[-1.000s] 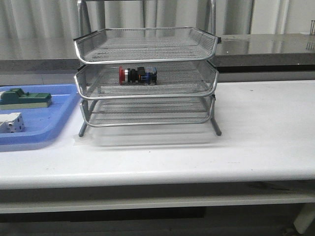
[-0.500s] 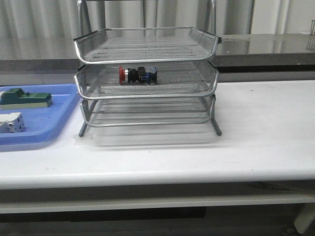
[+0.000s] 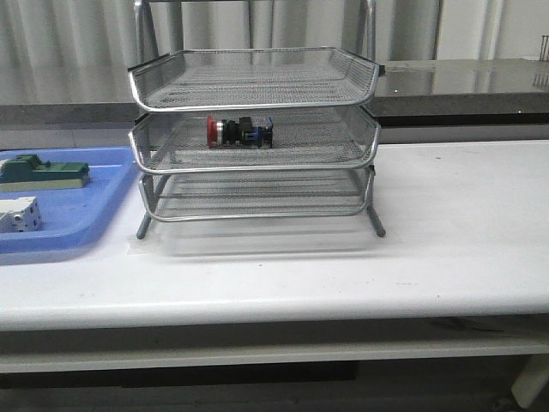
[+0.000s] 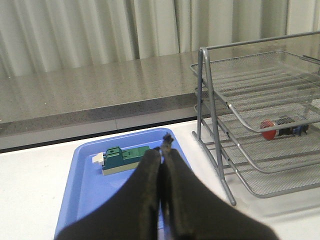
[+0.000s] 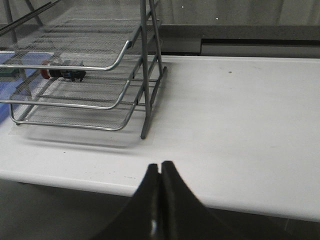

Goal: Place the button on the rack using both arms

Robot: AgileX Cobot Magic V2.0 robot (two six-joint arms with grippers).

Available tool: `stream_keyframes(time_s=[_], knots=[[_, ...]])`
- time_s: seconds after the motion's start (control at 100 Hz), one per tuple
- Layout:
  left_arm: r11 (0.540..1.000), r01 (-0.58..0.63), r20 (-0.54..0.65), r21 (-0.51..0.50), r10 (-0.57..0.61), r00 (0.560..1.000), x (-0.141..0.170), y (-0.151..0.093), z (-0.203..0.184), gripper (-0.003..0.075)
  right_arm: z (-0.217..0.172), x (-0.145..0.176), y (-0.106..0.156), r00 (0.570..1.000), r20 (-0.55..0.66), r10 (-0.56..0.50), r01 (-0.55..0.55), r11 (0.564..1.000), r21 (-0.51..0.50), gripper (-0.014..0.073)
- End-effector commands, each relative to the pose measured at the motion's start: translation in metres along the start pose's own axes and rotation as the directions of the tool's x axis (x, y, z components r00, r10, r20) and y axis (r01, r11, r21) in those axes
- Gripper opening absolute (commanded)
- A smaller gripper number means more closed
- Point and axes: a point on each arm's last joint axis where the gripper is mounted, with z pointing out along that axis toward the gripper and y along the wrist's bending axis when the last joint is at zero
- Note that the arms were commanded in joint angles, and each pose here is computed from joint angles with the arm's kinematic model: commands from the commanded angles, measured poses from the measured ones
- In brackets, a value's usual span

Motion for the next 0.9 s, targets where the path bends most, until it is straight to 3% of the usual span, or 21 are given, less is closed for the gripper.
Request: stream_keyframes(time_s=[0.0, 0.21, 0.44, 0.89], knots=[[0.999, 0.025, 0.089, -0.027, -0.022, 0.996, -0.014, 0.003, -0.001, -0.0021, -0.003, -0.001, -0.002, 0.992, 0.126, -0.015, 0.013, 1.000, 0.017, -0.0060], [0.999, 0.025, 0.089, -0.027, -0.022, 0.996, -0.014, 0.003, -0.001, -0.0021, -0.006, 0.031, -0.008, 0.978, 0.207, -0.013, -0.006, 0.996, 0.092, -0.0060], [0.999, 0.025, 0.089, -0.027, -0.022, 0.996, -0.014, 0.003, -0.001, -0.0021, -0.005, 0.058, -0.010, 0.963, 0.267, -0.019, -0.008, 0.995, 0.101, -0.0060], [0.999, 0.025, 0.068, -0.024, -0.023, 0.997, -0.009, 0.003, 0.000, -0.0021, 0.004, 0.072, -0.012, 0.935, 0.354, -0.028, -0.007, 0.995, 0.096, -0.0060]])
